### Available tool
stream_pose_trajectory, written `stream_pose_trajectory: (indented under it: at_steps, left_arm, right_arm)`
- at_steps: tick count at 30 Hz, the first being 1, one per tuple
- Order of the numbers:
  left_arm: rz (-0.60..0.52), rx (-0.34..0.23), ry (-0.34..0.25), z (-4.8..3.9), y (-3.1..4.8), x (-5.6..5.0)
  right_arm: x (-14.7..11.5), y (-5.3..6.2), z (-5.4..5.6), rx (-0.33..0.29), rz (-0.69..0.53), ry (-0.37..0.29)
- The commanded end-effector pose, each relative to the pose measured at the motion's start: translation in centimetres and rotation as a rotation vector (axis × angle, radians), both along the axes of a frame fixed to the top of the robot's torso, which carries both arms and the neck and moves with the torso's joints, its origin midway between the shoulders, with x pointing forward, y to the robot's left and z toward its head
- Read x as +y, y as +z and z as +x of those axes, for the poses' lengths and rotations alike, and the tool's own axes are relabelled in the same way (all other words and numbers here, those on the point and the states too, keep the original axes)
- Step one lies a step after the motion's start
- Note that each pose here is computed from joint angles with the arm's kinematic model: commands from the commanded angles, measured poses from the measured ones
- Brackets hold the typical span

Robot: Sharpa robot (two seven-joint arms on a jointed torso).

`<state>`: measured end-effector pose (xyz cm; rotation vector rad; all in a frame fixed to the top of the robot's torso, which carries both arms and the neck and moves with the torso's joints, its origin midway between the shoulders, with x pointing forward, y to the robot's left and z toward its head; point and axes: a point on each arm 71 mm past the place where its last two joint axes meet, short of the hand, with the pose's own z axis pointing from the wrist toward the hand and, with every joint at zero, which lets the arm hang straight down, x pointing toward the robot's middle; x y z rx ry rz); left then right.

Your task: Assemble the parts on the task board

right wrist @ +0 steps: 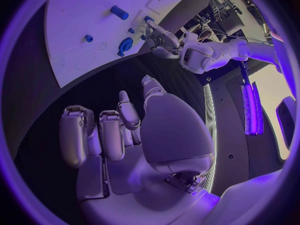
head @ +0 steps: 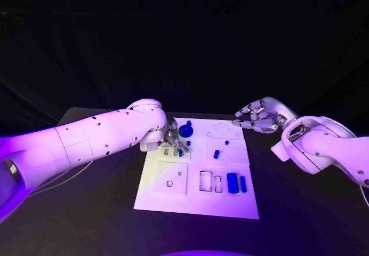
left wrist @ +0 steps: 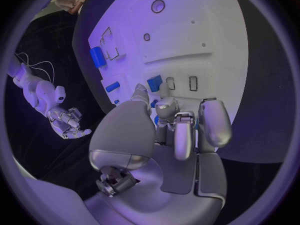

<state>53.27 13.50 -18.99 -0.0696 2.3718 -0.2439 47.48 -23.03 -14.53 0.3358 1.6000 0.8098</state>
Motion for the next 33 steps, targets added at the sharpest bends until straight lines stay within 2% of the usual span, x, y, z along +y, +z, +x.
stream_pose_trajectory:
  at_steps: [1,26,33]
  left_arm:
    - [0.002,0.019,-0.019,-0.11,-0.06,-0.30]
    - [-0.013,0.017,-0.021,-0.04,-0.07,-0.45]
    - [-0.034,0.010,-0.003,0.04,-0.02,-0.20]
  right_arm:
    - [0.15,-0.12,-0.03,0.005,-0.008,0.011]
    - [0.19,-0.21,-0.06,0.006,-0.008,0.013]
    - [0.19,-0.23,-0.07,0.006,-0.008,0.014]
